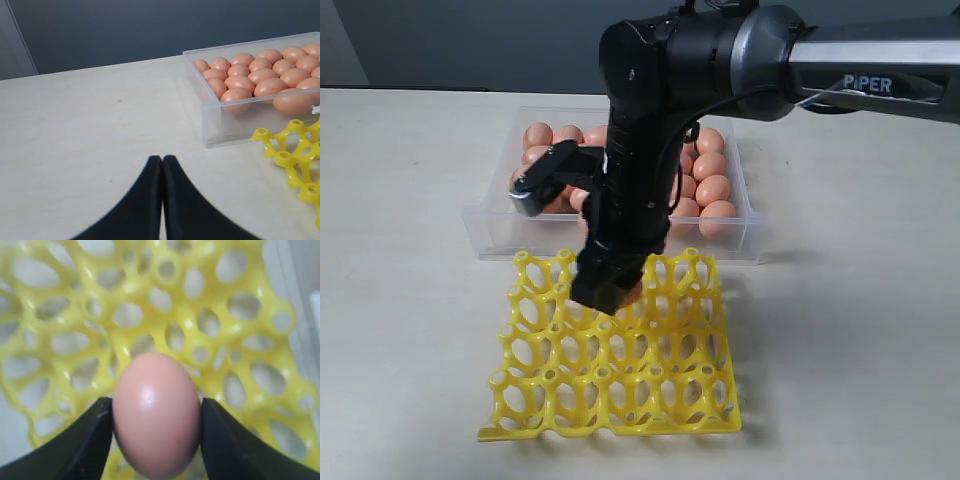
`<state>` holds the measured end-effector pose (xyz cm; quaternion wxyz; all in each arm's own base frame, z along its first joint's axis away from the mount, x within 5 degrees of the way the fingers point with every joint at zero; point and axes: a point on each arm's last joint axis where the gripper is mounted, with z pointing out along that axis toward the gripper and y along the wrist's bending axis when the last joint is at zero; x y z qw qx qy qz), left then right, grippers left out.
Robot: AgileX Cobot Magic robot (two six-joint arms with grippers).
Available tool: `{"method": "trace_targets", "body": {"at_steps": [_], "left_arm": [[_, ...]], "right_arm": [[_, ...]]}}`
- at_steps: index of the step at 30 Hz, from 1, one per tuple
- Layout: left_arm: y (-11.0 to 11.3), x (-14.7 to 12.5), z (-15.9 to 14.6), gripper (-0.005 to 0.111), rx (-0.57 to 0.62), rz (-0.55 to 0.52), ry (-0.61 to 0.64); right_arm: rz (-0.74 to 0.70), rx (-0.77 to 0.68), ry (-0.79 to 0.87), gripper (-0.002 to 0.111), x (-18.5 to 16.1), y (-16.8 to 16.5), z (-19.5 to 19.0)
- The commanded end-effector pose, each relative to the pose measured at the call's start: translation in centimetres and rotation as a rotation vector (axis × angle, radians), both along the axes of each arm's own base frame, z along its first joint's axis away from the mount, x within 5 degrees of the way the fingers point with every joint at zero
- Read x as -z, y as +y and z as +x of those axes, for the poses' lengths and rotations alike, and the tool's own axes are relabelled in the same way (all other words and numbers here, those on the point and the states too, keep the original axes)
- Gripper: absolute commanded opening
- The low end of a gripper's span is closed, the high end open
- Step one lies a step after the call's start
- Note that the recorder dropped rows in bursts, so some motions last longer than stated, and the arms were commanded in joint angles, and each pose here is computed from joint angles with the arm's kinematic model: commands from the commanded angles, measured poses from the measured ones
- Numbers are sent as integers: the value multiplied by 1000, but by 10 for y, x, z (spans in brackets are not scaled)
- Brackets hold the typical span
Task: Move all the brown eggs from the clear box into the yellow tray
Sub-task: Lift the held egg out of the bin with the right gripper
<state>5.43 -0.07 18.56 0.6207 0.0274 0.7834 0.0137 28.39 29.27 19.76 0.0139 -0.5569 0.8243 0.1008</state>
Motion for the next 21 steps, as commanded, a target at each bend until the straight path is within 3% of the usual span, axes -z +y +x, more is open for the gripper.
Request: {"method": "trace_targets", "body": {"at_steps": [1, 5, 10, 15, 17, 21], "left_arm": [[0, 0, 0, 0, -4, -1, -11], [0, 0, 0, 0, -4, -1, -11], [0, 0, 0, 0, -4, -1, -11], [0, 0, 0, 0, -4, -1, -11], [0, 0, 0, 0, -4, -1, -11], [0, 0, 0, 0, -4, -1, -11]], "right_arm": [[289, 46, -86, -1, -21, 21, 5], [517, 102, -159, -1, -35, 37, 12], [812, 18, -232, -1, -52, 54, 12], [1078, 35, -317, -1, -49, 52, 3], [1049, -41, -357, -1, -41, 45, -5], [1005, -50, -333, -1, -29, 31, -20]]}}
